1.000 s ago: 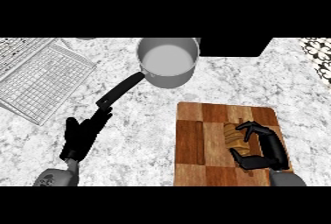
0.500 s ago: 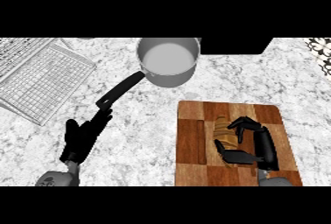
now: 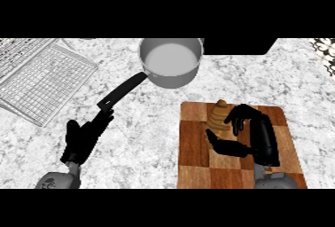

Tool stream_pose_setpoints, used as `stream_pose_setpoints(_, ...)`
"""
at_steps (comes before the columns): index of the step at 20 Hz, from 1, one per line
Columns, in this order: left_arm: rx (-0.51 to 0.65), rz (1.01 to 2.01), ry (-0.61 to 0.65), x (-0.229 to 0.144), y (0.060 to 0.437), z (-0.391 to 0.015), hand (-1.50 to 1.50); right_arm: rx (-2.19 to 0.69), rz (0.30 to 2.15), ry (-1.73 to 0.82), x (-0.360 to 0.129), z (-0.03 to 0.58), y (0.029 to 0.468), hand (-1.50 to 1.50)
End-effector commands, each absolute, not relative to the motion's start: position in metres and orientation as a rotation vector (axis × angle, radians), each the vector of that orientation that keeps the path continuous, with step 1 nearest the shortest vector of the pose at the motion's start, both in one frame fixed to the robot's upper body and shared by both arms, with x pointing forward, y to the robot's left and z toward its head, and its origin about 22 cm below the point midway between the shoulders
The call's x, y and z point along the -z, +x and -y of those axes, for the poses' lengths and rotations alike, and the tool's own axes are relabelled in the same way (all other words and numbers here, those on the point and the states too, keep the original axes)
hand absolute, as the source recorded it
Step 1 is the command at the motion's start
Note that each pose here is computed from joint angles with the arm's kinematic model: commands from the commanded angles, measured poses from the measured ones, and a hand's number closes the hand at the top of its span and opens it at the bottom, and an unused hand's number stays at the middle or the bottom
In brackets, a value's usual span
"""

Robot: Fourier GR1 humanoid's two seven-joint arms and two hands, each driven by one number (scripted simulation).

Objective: Pick the croissant from the cutting board and place it in the pot

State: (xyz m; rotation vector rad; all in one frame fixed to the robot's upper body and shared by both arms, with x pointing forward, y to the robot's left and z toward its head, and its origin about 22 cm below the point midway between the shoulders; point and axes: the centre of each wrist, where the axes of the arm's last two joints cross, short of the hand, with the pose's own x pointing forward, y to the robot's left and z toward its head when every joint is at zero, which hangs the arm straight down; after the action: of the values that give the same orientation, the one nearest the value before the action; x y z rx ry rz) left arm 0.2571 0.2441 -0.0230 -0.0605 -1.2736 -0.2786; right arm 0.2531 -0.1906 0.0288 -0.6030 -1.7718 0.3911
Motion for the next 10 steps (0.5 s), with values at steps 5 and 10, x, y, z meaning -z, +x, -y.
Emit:
stream_pose_setpoints(5,0.267,1.263,-0.059,0.036,0.260,-0.252,0.00,-0.496,1.728,-0.734,-0.112,0.134,0.277,1.50)
stream_pose_setpoints(10,0.298,1.267,-0.063,0.024,0.268,-0.238,0.00,-0.596,1.667,-0.744,-0.143,0.094,0.317,1.50)
